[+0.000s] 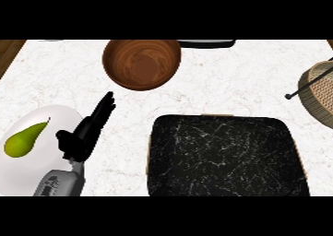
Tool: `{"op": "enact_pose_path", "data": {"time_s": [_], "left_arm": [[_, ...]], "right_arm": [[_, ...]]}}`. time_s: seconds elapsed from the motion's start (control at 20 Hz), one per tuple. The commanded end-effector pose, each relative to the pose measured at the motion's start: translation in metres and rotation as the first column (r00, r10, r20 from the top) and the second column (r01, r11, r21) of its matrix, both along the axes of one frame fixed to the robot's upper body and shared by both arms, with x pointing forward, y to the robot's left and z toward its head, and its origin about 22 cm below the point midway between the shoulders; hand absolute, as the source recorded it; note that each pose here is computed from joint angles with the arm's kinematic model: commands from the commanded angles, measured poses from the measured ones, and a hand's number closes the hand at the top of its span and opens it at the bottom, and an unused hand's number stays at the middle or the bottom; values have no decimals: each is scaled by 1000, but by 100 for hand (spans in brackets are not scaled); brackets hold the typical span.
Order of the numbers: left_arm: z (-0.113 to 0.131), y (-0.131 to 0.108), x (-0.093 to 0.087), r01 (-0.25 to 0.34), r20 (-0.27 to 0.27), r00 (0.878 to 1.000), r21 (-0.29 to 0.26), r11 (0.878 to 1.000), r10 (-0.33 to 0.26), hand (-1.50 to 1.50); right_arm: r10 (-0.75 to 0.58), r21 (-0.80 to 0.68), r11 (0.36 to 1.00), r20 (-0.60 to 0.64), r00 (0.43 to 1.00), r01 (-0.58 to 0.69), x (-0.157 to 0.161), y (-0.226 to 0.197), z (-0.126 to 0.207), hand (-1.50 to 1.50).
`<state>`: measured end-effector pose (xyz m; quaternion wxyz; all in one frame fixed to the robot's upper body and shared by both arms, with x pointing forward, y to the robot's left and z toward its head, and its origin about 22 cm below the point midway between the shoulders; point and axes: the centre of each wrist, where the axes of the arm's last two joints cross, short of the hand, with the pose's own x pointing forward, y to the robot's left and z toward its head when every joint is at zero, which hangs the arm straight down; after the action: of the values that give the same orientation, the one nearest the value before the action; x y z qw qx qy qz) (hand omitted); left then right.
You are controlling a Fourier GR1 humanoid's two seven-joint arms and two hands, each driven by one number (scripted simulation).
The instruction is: Pick the sweet potato from the tray and place it in the tiered basket
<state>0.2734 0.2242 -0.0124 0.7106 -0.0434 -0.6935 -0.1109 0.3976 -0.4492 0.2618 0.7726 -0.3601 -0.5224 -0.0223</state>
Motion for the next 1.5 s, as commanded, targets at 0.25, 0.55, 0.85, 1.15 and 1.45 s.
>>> {"op": "enact_pose_path", "data": {"time_s": [0.25,0.55,0.85,1.15,1.45], "left_arm": [[-11,-8,-7,-11,-2,1000,7,1000,11,0],[8,3,5,-13,-11,1000,0,1000,13,0],[-1,12,-4,-24,6,1000,3,1000,24,0],[-4,27,-16,-52,-19,998,5,999,52,0],[-11,26,-16,-81,-19,997,8,997,81,0]], "right_arm": [[-66,309,950,41,997,50,-5,-18,13,-150],[-299,159,949,202,933,270,-15,-23,14,-150],[-539,91,835,341,770,543,-76,-85,59,-150],[-558,161,812,493,668,560,-140,-133,57,-150],[-555,174,818,491,671,549,-233,-186,54,-150]]}}
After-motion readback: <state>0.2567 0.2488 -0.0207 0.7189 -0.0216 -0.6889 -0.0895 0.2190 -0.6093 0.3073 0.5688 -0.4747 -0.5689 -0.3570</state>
